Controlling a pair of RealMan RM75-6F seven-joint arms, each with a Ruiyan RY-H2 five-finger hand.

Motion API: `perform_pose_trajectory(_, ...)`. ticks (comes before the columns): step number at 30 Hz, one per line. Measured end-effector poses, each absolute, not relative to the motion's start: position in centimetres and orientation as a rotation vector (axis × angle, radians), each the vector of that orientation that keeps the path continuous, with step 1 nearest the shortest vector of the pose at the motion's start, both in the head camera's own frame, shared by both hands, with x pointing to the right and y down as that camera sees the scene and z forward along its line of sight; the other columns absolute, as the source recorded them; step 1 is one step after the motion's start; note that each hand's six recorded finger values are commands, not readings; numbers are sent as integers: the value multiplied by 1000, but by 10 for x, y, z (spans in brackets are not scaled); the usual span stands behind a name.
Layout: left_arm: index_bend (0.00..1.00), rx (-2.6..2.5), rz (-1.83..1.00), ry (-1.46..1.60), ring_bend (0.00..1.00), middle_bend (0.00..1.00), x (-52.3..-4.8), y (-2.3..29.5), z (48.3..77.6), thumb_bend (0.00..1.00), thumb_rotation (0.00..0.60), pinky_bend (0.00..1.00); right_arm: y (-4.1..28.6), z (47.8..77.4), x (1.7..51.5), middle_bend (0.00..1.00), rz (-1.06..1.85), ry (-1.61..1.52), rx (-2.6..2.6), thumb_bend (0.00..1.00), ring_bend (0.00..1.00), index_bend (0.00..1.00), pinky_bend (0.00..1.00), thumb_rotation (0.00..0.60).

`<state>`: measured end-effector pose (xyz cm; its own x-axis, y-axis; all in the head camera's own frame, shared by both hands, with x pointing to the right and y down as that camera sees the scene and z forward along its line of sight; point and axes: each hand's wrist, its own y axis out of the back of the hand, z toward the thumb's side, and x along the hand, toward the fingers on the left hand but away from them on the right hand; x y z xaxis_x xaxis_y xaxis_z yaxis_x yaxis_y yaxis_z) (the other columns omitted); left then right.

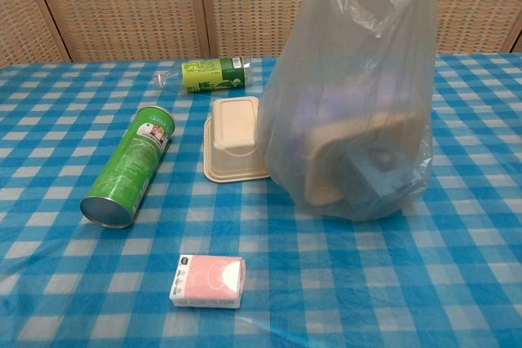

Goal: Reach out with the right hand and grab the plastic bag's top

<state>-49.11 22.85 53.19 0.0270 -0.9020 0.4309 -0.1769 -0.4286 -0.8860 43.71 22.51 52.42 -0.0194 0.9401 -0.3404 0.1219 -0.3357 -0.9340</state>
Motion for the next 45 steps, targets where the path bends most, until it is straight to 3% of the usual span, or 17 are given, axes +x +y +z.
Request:
perform_pose_trajectory(16,0,-1682,-1453,1123,0,0,-492,223,532,0,600,0,207,526,422,0,1281,-1245,-1852,0,0,0,0,600)
perform_pose_trajectory(26,0,-1665,-1503,1103,0,0,-491,217,543,0,600,0,128,507,387,0,979,-1302,-2280,0,0,43,0,600)
perform_pose_trajectory(32,0,-1653,-1537,1104,0,0,-493,213,549,0,600,0,78,503,355,0,953,-1191,-2376,0,0,50,0,600)
perform_pose_trajectory(45,0,-1632,-1586,1136,0,0,-503,204,555,0,600,0,36,493,282,1,883,-1095,-2628,0,0,112,0,600)
